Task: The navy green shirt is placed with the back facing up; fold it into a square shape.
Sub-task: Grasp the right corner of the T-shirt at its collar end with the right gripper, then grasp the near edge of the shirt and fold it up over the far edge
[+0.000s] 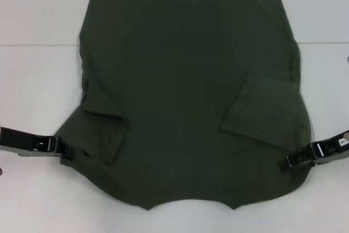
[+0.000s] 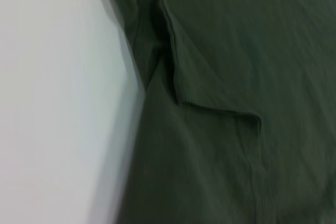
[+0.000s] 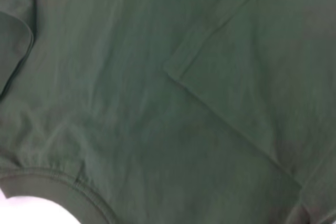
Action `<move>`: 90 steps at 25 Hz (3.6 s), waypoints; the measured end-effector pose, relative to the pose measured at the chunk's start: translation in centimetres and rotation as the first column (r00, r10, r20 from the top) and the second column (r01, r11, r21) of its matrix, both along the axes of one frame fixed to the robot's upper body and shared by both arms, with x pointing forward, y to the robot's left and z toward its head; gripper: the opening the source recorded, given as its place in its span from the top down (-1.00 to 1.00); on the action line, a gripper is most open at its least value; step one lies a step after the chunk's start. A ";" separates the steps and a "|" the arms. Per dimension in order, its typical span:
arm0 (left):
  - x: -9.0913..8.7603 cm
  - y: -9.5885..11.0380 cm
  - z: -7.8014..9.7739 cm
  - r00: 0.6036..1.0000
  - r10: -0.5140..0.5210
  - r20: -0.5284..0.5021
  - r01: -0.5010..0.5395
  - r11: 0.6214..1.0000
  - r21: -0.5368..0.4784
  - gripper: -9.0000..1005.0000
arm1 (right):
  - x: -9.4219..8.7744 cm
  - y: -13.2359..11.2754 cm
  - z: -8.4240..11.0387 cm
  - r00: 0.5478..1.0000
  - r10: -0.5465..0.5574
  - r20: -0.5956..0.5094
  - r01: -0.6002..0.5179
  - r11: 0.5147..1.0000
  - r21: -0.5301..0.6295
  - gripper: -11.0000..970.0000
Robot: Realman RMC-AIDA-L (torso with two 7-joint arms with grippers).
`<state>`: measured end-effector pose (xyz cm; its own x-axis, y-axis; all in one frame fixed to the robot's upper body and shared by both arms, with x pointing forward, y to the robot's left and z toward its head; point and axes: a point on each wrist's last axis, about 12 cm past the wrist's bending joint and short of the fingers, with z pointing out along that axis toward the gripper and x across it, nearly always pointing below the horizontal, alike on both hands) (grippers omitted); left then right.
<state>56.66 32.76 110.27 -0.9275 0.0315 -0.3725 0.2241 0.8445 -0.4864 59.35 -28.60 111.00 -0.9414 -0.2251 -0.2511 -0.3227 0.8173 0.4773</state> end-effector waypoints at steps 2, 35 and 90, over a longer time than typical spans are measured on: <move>0.0 0.1 0.1 1.000 0.008 0.004 -0.008 1.000 -0.006 0.96 | 0.1 -0.1 0.3 1.000 -0.001 0.031 0.001 1.000 0.002 -0.79; -0.8 -0.1 0.5 0.998 -0.045 0.042 0.049 0.993 -0.107 0.96 | -0.2 -0.5 0.5 0.997 0.058 0.053 -0.056 0.998 -0.026 0.87; -1.0 1.0 1.3 0.981 0.149 0.123 -0.069 0.865 -0.498 0.96 | -2.6 -6.7 1.1 0.873 -0.324 0.365 0.119 0.866 0.485 0.87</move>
<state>55.63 33.75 111.53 -0.8448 -0.2898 -0.4497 0.2495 0.5301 -0.8104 56.74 -35.29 112.08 -0.7296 0.2059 -0.6522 -0.4103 0.6311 0.6583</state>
